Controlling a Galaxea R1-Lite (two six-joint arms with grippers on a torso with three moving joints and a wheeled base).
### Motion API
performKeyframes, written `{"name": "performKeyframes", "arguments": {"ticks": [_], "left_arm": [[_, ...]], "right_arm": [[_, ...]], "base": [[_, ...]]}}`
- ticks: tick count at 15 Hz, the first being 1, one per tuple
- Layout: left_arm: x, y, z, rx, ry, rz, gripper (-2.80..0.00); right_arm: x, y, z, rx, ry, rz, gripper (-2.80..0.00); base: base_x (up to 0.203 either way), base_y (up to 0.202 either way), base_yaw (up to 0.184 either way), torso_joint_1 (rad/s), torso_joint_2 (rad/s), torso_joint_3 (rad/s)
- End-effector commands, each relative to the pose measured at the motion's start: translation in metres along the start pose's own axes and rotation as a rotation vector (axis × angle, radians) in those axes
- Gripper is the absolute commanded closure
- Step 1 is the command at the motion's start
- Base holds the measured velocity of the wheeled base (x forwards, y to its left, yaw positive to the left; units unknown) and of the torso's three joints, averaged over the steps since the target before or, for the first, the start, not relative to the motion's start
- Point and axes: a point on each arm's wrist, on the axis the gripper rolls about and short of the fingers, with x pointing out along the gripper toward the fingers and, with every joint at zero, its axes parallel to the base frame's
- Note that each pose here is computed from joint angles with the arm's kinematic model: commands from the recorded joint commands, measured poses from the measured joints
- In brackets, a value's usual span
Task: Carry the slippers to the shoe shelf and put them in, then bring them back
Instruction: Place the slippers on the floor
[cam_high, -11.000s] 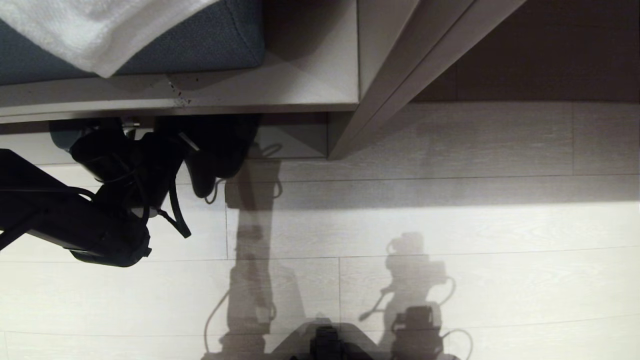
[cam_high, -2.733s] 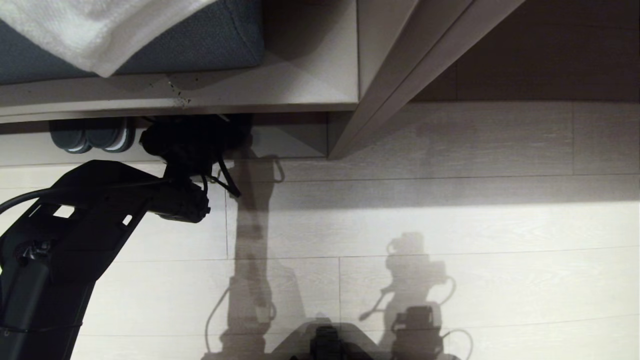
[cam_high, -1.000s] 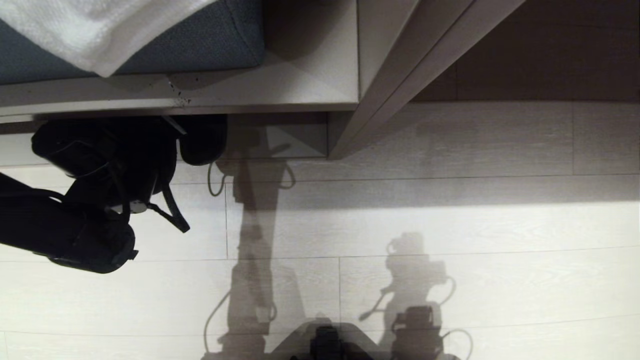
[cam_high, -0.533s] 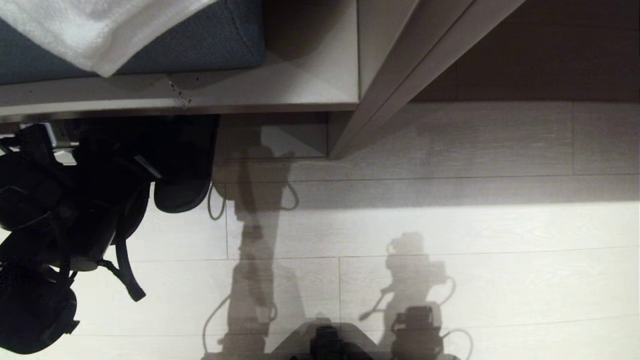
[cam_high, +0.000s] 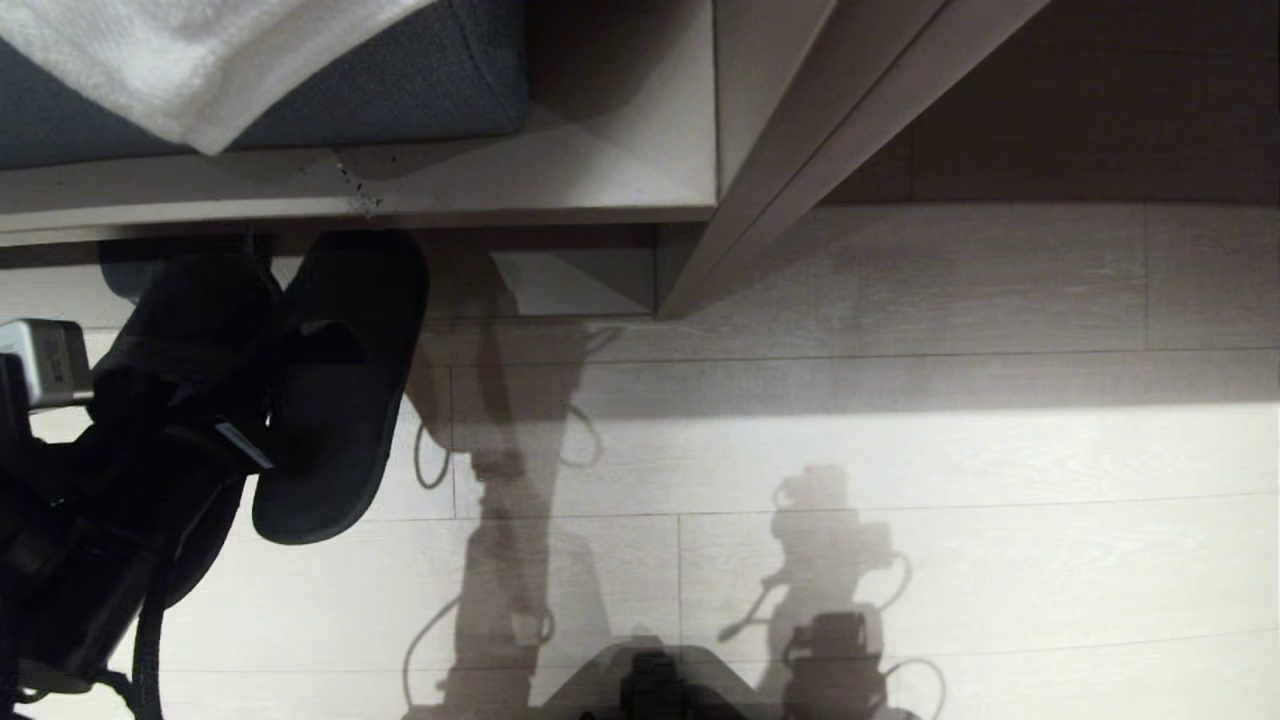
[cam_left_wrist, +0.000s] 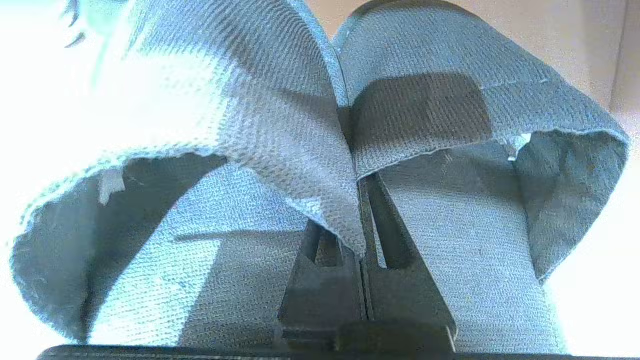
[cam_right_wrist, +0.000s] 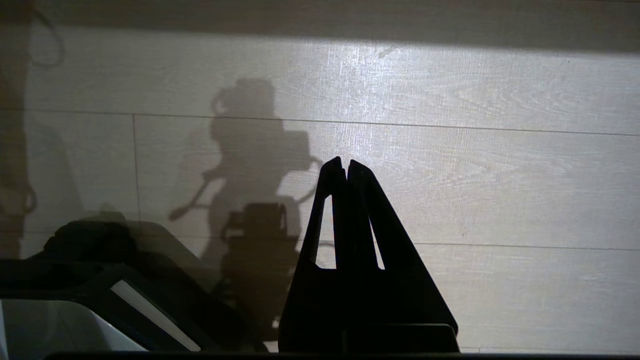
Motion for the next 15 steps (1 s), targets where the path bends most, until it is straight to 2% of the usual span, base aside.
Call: {"name": "performKeyframes", "arguments": {"ticks": [1,3,6,8,10,12,15], "left_arm": [[-0.02,0.002,0.011,-0.007,-0.039,-0.005,0.0],[-0.033,0.003,0.022,0.0,-0.084,-0.012,0.0],[-0.063,0.005,0.042,0.01,-0.103,-0.014,0.0],[-0.088,0.008,0.053,0.017,-0.081,-0.013,0.0],[-0.108,0.011,0.058,0.034,-0.014,-0.004,0.0],[-0.128,0.013,0.065,0.061,0.022,-0.001,0.0],[-0.142,0.016,0.067,0.075,0.012,-0.007,0.0]], "right_arm": [[0.0,0.0,-0.012,-0.001,0.0,0.001,0.0],[0.0,0.0,-0.012,-0.001,0.0,0.001,0.0],[0.0,0.0,-0.012,-0.001,0.0,0.001,0.0],[0.0,0.0,-0.012,-0.001,0.0,0.001,0.0],[0.0,0.0,-0.012,-0.001,0.0,0.001,0.0],[0.0,0.0,-0.012,-0.001,0.0,0.001,0.0],[0.0,0.0,-0.012,-0.001,0.0,0.001,0.0]], "base": [[0.0,0.0,0.0,0.0,0.0,0.0],[0.0,0.0,0.0,0.0,0.0,0.0],[0.0,0.0,0.0,0.0,0.0,0.0],[0.0,0.0,0.0,0.0,0.0,0.0],[0.0,0.0,0.0,0.0,0.0,0.0],[0.0,0.0,0.0,0.0,0.0,0.0],[0.0,0.0,0.0,0.0,0.0,0.0]]}}
